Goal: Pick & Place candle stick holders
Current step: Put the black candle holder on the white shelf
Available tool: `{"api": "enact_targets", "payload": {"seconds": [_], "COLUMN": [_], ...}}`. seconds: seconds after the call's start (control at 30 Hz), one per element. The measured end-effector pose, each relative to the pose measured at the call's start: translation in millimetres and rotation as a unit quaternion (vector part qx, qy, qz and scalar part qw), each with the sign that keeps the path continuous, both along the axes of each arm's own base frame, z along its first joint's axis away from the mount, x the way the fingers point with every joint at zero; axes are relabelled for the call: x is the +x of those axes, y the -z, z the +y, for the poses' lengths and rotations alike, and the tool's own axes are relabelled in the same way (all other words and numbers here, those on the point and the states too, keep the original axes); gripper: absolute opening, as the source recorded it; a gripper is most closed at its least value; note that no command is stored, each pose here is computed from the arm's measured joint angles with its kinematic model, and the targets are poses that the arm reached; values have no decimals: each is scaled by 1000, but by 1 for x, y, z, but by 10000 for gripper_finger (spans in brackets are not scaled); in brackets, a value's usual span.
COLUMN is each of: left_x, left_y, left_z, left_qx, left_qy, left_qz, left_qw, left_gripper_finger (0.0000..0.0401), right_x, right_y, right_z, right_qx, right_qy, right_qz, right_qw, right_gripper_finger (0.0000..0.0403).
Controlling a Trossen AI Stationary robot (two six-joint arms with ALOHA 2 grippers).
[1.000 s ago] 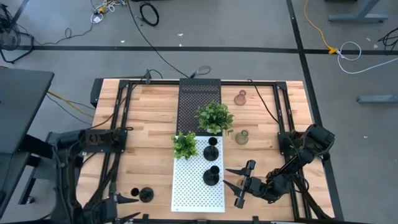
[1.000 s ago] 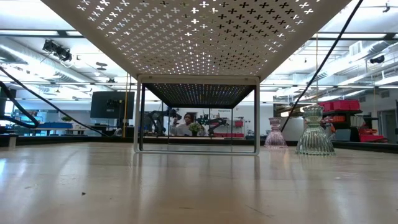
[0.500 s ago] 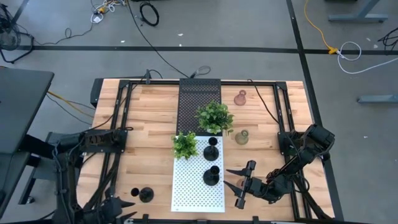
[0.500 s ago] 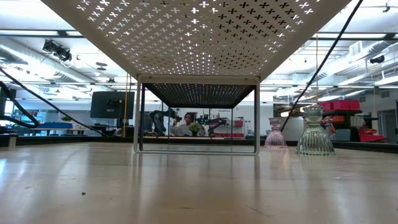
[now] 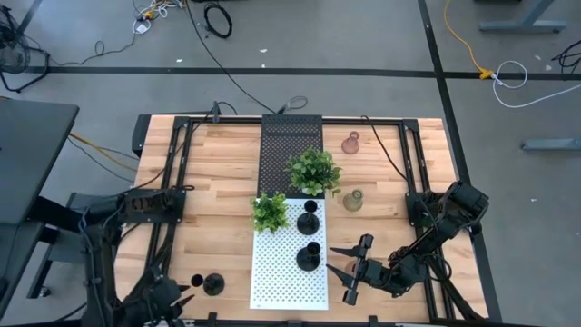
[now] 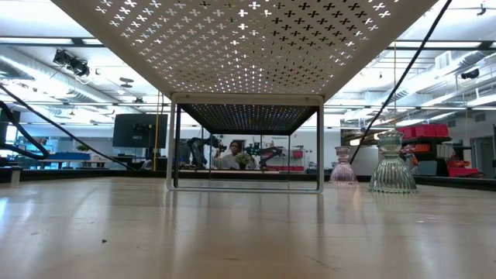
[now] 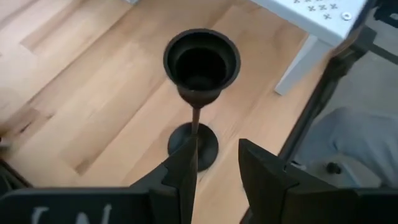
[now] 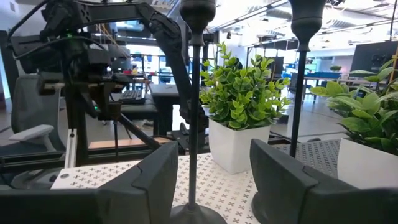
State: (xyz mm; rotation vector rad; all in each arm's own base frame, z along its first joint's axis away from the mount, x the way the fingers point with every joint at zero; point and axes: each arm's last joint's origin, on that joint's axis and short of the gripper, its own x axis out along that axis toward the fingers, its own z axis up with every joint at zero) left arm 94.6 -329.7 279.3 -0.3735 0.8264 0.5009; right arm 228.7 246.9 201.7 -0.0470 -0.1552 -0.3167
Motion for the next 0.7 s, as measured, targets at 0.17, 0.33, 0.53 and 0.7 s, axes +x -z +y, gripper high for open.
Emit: {"api": "enact_targets", "payload": {"seconds": [0.17, 0.33, 0.53, 0.7], "left_x": [9, 15, 24, 32], "left_y": [10, 12, 12, 23], "left_z": [-3, -2, 1, -2], "left_qx": [22, 32, 36, 60], "left_qy": [-2, -3, -12, -10], "left_qz": [1, 2, -4, 11], "left_qw": [1000, 999, 999, 998], "left_gripper_finger": [119, 119, 119, 119], "right_x": [0, 0, 0, 0], "right_y": [0, -1, -1, -1], "right_z": [0, 1, 1, 1], "right_qx": [-1, -1, -5, -6], "right_qy": [-5, -12, -11, -12], "right_qz": [-2, -6, -5, -5], "right_qw": [1000, 1000, 1000, 1000], "right_gripper_finger": [200, 200, 200, 200]}}
